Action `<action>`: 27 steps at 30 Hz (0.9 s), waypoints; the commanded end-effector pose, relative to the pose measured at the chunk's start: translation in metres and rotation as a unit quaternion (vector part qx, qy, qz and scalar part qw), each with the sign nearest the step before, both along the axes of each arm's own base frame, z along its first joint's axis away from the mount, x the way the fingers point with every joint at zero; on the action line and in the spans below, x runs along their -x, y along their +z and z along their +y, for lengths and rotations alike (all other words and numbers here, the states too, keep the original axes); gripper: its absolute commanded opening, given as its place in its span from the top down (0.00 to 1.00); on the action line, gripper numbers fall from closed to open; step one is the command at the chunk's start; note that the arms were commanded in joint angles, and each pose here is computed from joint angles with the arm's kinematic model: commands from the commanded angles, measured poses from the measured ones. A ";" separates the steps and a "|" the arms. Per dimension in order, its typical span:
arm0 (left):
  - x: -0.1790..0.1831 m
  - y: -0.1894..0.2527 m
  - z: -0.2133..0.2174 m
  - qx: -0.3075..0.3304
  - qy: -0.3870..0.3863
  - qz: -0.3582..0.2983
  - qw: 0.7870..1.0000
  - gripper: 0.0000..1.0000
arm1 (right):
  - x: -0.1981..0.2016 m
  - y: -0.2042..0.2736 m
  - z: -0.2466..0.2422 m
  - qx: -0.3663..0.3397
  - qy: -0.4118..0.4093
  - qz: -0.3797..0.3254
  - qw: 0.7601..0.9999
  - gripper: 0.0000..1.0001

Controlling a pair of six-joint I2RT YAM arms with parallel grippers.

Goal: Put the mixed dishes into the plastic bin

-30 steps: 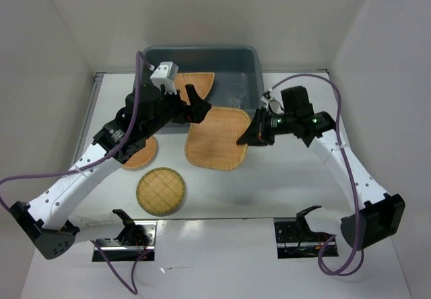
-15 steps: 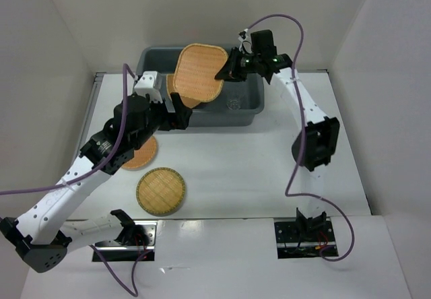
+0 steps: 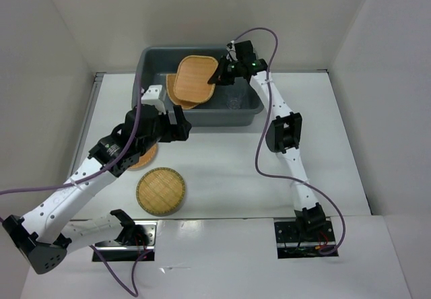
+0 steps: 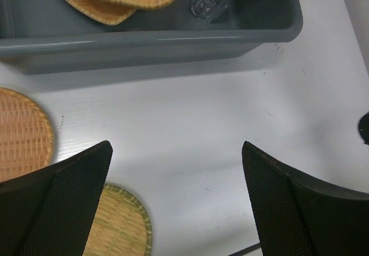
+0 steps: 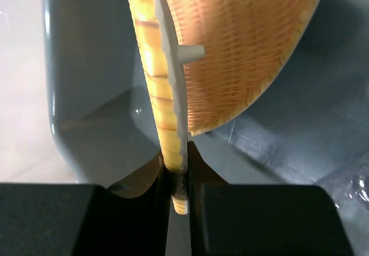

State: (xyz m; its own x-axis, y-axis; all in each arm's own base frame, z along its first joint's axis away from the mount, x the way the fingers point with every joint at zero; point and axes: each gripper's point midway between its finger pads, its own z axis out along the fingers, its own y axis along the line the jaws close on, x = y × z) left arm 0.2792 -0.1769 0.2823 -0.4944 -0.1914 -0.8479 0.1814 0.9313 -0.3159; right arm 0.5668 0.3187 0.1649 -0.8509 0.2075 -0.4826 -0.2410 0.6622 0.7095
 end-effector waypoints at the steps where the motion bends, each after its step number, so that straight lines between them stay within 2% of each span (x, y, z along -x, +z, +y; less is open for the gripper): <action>1: 0.004 0.005 -0.001 0.033 0.005 0.003 0.999 0.00 | -0.007 0.045 0.013 -0.062 0.022 -0.053 0.996 1.00; 5: 0.005 0.006 -0.003 0.044 0.006 0.008 0.999 0.00 | -0.011 0.029 0.014 -0.057 0.018 -0.045 0.997 0.99; 9: 0.003 0.003 -0.003 0.047 0.008 0.014 0.999 0.00 | -0.013 0.016 0.014 -0.054 0.018 -0.035 0.998 0.88; 10: 0.004 -0.001 -0.003 0.048 0.010 0.019 0.999 0.00 | -0.013 0.009 0.014 -0.052 0.017 -0.030 0.998 0.80; 15: 0.004 -0.006 -0.003 0.048 0.013 0.025 0.998 0.00 | -0.012 0.002 0.015 -0.036 0.009 -0.024 0.999 0.64; 17: 0.005 -0.010 -0.003 0.046 0.013 0.029 0.998 0.00 | -0.014 0.005 0.014 -0.033 0.008 -0.033 0.999 0.53; 19: 0.005 -0.013 -0.003 0.045 0.013 0.030 0.998 0.00 | -0.013 0.010 0.010 -0.021 -0.001 -0.036 0.999 0.48; 20: 0.005 -0.014 -0.003 0.045 0.013 0.030 0.998 0.00 | -0.013 0.007 0.008 -0.014 -0.003 -0.037 0.999 0.41; 23: 0.005 -0.015 -0.001 0.046 0.020 0.030 0.998 0.00 | -0.015 0.013 -0.004 0.016 -0.026 -0.046 0.998 0.37; 25: 0.006 -0.014 0.000 0.050 0.020 0.026 0.998 0.00 | -0.015 0.009 -0.012 0.041 -0.043 -0.038 0.997 0.31; 27: 0.005 -0.012 -0.001 0.053 0.019 0.022 0.998 0.00 | -0.016 0.010 -0.021 0.062 -0.060 -0.040 0.995 0.31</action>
